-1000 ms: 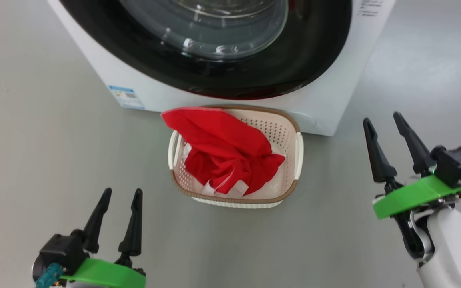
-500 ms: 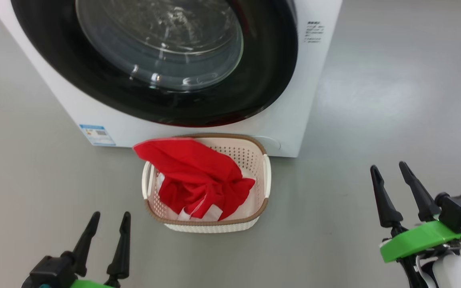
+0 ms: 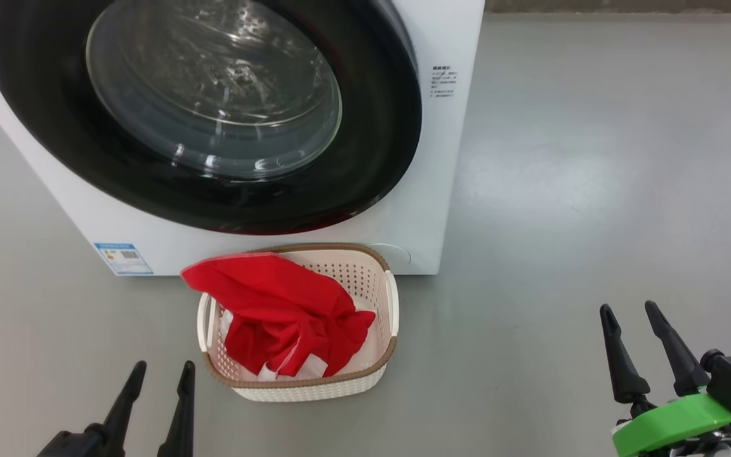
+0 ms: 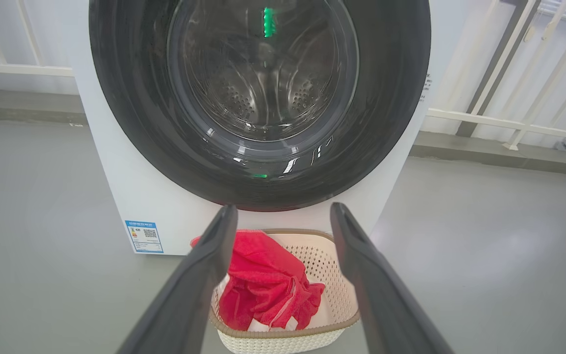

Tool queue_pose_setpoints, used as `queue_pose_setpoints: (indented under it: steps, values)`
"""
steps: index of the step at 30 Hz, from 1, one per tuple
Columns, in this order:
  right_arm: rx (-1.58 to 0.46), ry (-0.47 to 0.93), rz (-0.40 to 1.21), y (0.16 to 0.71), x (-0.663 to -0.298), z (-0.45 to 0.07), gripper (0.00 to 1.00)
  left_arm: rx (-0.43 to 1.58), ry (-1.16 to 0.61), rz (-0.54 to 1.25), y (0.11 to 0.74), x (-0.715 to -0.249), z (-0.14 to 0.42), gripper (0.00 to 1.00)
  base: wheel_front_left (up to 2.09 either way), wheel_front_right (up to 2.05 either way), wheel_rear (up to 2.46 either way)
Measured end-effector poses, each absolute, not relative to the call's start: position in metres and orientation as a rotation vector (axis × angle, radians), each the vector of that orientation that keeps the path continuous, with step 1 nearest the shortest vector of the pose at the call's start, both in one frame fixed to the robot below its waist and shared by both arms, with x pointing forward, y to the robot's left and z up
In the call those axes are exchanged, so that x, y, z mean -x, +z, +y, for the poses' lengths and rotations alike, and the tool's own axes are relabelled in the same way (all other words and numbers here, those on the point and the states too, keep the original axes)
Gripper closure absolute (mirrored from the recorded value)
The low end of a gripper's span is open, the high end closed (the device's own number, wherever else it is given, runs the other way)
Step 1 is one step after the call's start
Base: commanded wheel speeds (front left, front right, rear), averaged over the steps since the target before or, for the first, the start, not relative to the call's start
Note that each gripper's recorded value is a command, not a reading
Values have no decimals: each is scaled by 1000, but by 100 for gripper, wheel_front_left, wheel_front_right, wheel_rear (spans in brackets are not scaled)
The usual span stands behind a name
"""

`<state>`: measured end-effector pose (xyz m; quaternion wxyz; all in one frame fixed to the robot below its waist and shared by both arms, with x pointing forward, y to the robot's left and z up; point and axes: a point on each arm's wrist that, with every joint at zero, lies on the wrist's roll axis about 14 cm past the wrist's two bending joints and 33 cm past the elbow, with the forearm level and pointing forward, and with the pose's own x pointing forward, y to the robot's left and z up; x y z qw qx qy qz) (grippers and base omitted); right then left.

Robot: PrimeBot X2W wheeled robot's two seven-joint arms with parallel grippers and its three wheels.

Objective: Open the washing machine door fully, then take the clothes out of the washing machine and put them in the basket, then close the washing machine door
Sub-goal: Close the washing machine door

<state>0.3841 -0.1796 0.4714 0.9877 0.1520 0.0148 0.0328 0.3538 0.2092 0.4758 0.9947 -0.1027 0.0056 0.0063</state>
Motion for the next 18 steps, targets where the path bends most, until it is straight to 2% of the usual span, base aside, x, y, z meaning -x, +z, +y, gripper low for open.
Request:
queue_pose_setpoints:
  steps: [18]
  values:
    - [-311, -56, 32, 465, -336, -216, 0, 183, -7, -8, 482, -341, 209, 0, 0, 0, 0]
